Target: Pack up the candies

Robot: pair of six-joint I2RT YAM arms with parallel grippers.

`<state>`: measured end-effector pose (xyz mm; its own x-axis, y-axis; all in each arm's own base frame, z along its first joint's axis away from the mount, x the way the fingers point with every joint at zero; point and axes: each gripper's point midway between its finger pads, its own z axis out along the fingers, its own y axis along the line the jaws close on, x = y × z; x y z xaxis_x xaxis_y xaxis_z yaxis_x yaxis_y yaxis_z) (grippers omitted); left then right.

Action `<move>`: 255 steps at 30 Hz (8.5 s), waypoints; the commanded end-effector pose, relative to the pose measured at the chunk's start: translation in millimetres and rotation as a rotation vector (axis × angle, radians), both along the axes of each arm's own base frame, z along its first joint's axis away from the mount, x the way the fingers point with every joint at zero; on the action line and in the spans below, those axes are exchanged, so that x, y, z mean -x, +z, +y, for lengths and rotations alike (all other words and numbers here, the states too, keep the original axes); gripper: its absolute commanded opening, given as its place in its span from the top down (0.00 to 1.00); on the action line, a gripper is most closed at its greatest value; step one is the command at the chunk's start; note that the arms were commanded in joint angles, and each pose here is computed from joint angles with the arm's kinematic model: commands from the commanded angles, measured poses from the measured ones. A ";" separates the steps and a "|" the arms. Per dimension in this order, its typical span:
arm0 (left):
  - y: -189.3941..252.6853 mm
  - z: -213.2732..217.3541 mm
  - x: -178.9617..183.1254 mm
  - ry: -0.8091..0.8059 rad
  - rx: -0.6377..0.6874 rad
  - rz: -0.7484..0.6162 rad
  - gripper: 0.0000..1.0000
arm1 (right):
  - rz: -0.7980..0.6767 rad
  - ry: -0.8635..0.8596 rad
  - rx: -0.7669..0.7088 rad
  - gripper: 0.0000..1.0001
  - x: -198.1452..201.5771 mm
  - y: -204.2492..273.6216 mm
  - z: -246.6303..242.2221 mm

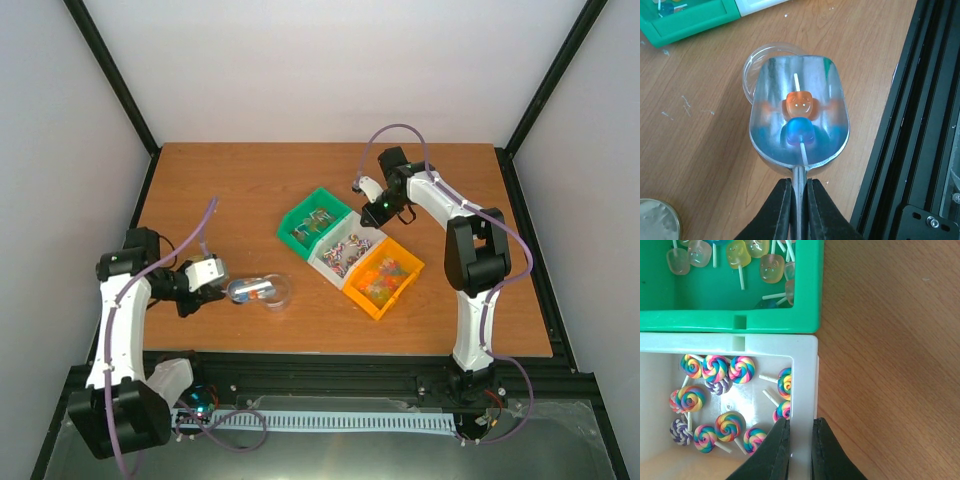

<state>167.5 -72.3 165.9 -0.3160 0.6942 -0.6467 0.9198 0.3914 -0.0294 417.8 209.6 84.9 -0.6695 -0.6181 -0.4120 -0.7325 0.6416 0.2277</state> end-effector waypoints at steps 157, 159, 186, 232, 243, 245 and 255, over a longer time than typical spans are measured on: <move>-107.7 -124.3 -229.5 0.118 -0.433 0.116 0.99 | 0.036 0.076 -0.119 0.97 27.6 10.5 69.4; -110.3 -128.5 -229.3 0.110 -0.406 0.110 0.99 | 0.033 0.081 -0.120 0.97 28.0 11.1 69.5; -77.5 -107.1 -227.2 0.228 0.001 -0.062 0.99 | 0.047 -0.010 -0.086 0.97 16.6 6.3 39.0; 37.8 -64.2 -115.7 0.086 0.301 -0.203 0.99 | 0.029 -0.013 -0.024 0.97 14.3 -5.7 28.2; 29.7 -49.5 -43.7 0.071 0.208 -0.173 0.99 | 0.035 -0.011 -0.032 0.97 14.9 -6.1 29.5; 26.1 -47.9 -34.0 0.068 0.190 -0.170 0.99 | 0.035 -0.011 -0.032 0.97 14.9 -6.3 29.6; -1.1 -35.1 4.8 0.056 0.067 -0.123 0.99 | 0.042 -0.012 -0.044 0.97 14.5 -6.5 32.5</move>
